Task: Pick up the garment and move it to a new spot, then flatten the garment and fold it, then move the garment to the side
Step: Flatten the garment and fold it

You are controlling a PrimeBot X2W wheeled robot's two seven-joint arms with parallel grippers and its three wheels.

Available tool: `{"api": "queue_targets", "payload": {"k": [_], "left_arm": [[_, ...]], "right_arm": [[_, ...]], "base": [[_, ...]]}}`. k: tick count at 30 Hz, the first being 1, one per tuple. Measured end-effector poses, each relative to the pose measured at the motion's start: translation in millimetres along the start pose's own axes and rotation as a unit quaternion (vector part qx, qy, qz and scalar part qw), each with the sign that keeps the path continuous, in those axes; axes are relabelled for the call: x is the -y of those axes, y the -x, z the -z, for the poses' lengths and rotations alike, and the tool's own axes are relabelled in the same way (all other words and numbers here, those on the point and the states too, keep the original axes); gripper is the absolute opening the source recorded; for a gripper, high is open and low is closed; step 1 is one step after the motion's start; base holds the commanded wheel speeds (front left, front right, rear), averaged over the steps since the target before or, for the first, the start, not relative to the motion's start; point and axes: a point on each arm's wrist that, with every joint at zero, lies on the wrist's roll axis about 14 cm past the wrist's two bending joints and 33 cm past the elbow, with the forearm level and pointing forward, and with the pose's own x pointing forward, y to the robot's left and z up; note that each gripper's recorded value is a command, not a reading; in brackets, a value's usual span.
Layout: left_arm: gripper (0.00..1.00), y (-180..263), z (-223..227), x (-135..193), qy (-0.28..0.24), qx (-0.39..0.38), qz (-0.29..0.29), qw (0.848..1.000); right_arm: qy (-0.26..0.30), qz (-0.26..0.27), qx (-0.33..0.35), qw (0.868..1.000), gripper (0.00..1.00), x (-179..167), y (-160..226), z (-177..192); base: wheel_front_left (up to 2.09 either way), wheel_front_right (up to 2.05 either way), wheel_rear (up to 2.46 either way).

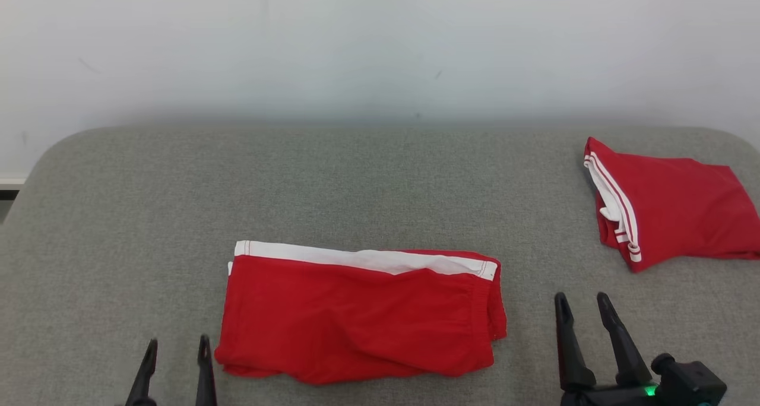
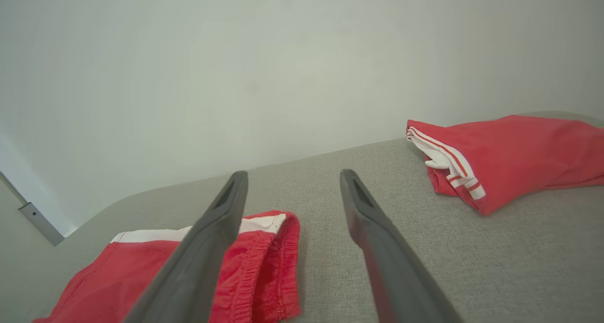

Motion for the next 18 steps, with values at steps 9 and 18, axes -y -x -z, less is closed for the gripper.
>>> {"api": "queue_targets", "payload": {"k": [9,18], "left_arm": [[1.00,16.9,0.4,-19.5,-0.007,-0.001,-0.033,0.999],[1.00,28.9,0.2,-35.0,-0.008,-0.001,-0.054,0.999]], "right_arm": [[0.013,-0.020,-0.062,0.998,1.00,-10.2,-1.0,38.4],[0.063,-0.064,-0.118,0.989,1.00,-28.5,-43.9,68.9]], "base": [[0.00,0.00,0.00],[0.00,0.00,0.00]]}}
